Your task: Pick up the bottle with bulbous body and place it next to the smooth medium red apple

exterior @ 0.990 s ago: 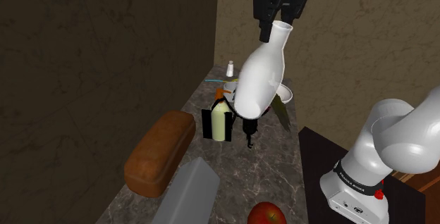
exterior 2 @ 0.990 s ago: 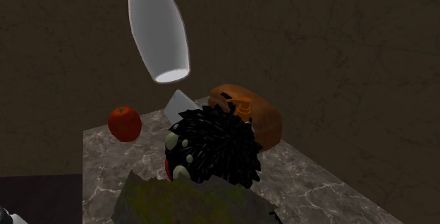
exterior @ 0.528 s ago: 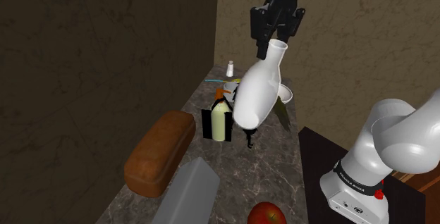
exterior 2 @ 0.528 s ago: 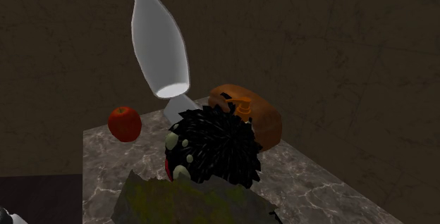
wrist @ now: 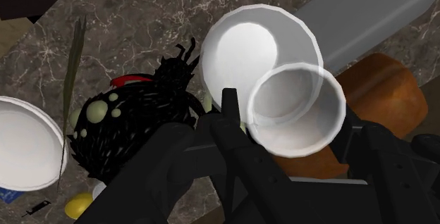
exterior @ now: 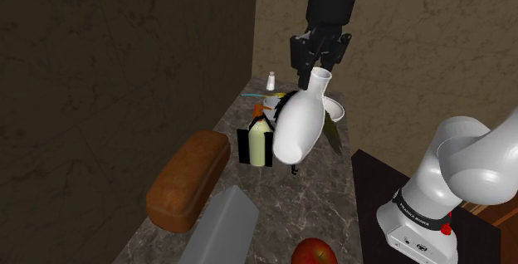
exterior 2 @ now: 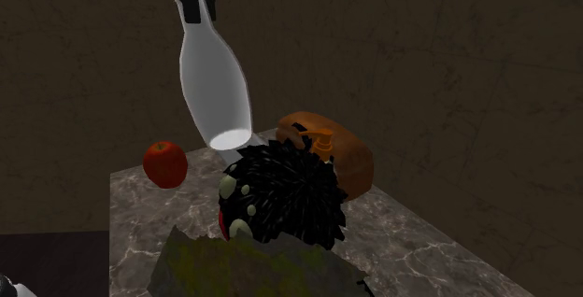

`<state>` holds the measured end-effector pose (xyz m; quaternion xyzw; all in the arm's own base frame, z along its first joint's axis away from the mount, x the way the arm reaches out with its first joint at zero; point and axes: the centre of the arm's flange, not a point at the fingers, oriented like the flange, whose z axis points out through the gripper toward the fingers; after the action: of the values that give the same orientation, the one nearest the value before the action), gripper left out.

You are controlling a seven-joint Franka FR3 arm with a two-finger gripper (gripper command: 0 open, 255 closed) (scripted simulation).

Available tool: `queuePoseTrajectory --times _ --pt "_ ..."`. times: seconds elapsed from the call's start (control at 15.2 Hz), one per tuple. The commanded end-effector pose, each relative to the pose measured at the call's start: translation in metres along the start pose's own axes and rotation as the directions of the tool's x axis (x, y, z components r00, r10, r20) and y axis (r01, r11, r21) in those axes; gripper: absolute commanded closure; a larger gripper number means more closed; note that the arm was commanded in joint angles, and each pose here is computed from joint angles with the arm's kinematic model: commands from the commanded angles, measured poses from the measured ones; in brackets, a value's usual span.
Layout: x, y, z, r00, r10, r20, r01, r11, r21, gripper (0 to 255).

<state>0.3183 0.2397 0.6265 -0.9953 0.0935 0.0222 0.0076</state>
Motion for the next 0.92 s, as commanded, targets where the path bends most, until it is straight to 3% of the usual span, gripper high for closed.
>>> queuePoseTrajectory --times 0.0,0.86 --pt "0.001 0.001 0.010 1.000 0.000 -0.001 0.000 1.000 0.001 255" --pt "0.004 0.002 0.079 1.000 0.000 -0.001 0.000 1.000 0.001 255"
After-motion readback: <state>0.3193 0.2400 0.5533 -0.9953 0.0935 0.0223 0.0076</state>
